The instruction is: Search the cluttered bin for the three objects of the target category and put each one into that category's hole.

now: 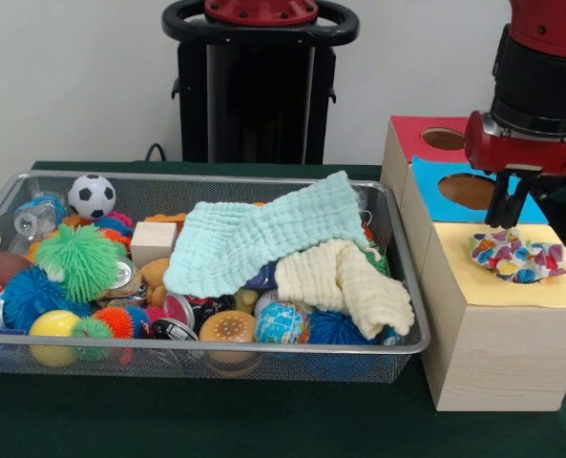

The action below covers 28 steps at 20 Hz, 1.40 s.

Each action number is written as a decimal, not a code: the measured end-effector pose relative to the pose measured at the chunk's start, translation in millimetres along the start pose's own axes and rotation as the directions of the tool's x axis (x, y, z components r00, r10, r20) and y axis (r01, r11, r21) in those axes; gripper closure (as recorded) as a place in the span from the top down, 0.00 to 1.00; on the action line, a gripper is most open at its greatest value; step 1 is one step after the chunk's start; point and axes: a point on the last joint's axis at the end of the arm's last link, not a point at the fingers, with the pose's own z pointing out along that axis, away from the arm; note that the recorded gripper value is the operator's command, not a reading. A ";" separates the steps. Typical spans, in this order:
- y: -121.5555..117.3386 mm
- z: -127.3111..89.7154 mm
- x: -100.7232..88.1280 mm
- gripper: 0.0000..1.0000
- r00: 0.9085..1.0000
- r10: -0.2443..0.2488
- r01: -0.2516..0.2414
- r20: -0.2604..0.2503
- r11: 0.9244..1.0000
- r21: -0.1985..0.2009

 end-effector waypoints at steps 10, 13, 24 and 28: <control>10.5 4.8 -12.9 0.00 0.995 -0.010 0.011 0.103 1.000 -0.010; 10.2 7.1 -21.0 0.00 0.987 -0.008 0.010 0.158 1.000 -0.009; 9.8 33.5 -27.1 0.00 0.970 -0.014 0.012 0.243 1.000 0.012; 8.2 45.8 -20.6 0.00 0.973 -0.026 0.019 0.228 0.999 0.036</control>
